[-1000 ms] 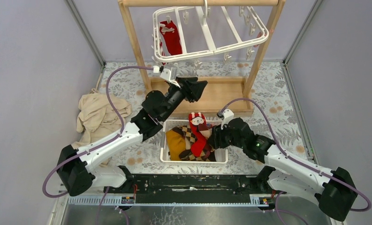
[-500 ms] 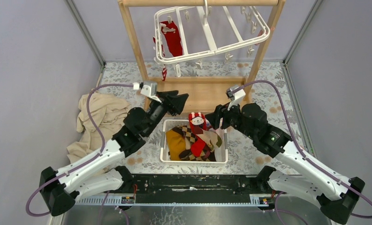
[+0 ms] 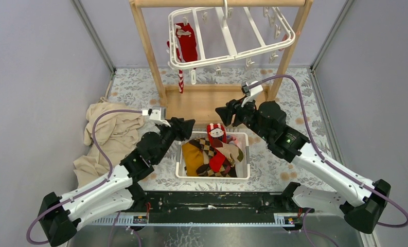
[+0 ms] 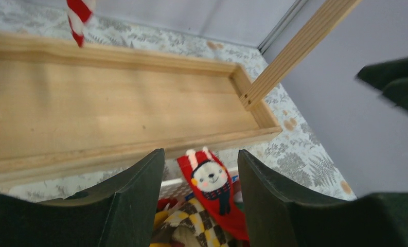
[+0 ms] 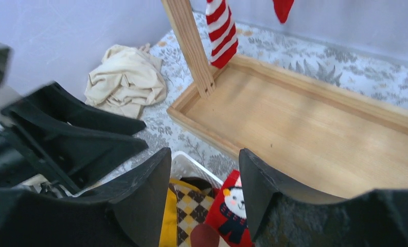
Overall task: Remove the socks clipped to the hanger
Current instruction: Remove the sock from the hanger.
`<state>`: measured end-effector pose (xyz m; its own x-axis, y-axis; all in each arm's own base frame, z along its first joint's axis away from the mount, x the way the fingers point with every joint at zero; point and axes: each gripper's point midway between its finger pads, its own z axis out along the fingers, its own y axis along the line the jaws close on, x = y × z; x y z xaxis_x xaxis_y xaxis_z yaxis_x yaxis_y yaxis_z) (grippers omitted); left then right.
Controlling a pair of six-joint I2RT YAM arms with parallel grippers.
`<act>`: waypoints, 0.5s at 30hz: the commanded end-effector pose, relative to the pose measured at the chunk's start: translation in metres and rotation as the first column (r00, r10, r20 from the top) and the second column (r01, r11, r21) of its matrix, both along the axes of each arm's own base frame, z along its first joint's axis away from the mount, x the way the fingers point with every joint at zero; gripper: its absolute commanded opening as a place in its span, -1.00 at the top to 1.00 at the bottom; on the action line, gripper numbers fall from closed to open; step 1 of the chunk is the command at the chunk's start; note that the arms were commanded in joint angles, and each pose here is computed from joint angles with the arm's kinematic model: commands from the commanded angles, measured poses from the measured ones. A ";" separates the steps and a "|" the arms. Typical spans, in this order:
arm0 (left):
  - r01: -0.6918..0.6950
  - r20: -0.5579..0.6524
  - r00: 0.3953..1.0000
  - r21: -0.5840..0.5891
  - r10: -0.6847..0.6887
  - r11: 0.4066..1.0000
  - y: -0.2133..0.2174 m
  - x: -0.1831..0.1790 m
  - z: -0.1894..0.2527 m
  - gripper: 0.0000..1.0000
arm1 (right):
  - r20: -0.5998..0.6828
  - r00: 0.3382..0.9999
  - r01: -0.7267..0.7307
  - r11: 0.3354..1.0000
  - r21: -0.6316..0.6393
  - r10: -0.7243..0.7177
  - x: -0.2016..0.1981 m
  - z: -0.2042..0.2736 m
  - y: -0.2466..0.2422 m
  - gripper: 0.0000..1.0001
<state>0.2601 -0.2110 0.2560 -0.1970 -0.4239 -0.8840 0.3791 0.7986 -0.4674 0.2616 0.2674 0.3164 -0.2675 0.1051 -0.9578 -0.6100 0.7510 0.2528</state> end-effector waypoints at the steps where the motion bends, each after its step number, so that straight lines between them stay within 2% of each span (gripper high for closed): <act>1: -0.046 -0.044 0.998 -0.028 0.044 0.999 0.008 0.001 -0.020 -0.24 | 0.231 0.972 0.014 0.992 0.122 -0.042 0.005 0.062 0.005 -0.17; 7: -0.036 -0.057 0.998 -0.028 0.034 0.999 0.008 -0.002 -0.025 -0.24 | 0.385 0.913 0.052 0.976 0.214 -0.134 0.009 0.085 0.001 -0.14; 15: -0.033 -0.056 0.998 -0.024 0.032 0.999 0.007 -0.002 -0.025 -0.25 | 0.466 0.846 0.122 0.944 0.307 -0.261 0.019 0.115 -0.003 -0.13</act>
<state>0.2556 -0.2072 0.2270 -0.2524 -0.4324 -0.8656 0.3398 0.7980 -0.4977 0.2771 0.2805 0.3776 0.1196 0.2580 -0.9587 -0.6132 0.7787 0.1330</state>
